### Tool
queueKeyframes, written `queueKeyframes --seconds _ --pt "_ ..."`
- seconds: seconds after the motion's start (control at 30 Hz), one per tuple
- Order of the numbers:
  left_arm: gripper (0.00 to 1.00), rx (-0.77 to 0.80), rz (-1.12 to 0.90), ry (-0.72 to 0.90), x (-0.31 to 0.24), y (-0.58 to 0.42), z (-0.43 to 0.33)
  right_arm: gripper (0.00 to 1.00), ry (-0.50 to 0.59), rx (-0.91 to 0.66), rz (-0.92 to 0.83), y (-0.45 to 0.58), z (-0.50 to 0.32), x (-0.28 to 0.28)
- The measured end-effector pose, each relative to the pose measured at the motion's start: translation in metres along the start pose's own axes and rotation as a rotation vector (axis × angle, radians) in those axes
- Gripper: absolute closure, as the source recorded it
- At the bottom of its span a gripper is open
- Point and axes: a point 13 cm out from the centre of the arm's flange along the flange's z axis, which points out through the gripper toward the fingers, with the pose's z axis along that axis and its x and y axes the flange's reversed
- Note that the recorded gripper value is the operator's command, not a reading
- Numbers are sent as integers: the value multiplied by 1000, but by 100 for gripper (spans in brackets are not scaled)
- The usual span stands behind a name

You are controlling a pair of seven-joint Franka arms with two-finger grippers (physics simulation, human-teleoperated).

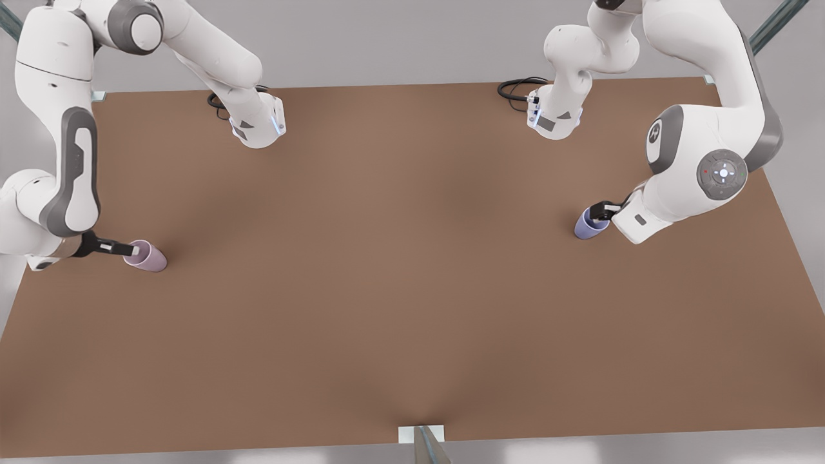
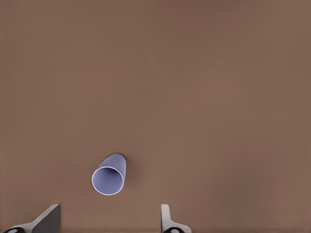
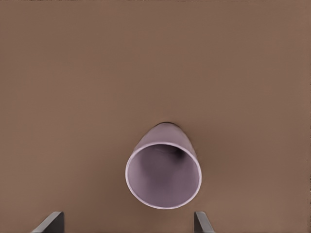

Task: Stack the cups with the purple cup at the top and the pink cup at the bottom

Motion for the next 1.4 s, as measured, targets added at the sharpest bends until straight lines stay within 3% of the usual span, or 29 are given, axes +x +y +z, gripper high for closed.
queueKeyframes --seconds 0.3,0.47,0.53,0.57,0.6,1.17,1.27,1.4 --pt "0 -1 0 -2 2 1 -3 0 16 -1 -25 -44 46 -1" --pt "0 -2 0 4 3 1 -2 6 8 3 -53 -60 74 -12" --pt "0 -2 0 5 3 2 -2 20 -2 6 -66 -64 83 -17" --pt "0 -2 0 6 3 2 -2 45 -9 9 -74 -64 85 -20" --pt "0 -2 0 6 3 2 -2 78 -17 13 -80 -65 85 -23" --pt "0 -3 -2 4 9 4 -10 79 -83 38 -171 -59 53 -36" --pt "0 -4 -3 15 10 5 -7 79 -149 40 -260 -2 -2 -62" --pt "0 -3 -5 23 8 5 -3 79 -173 40 -501 167 -34 -80"
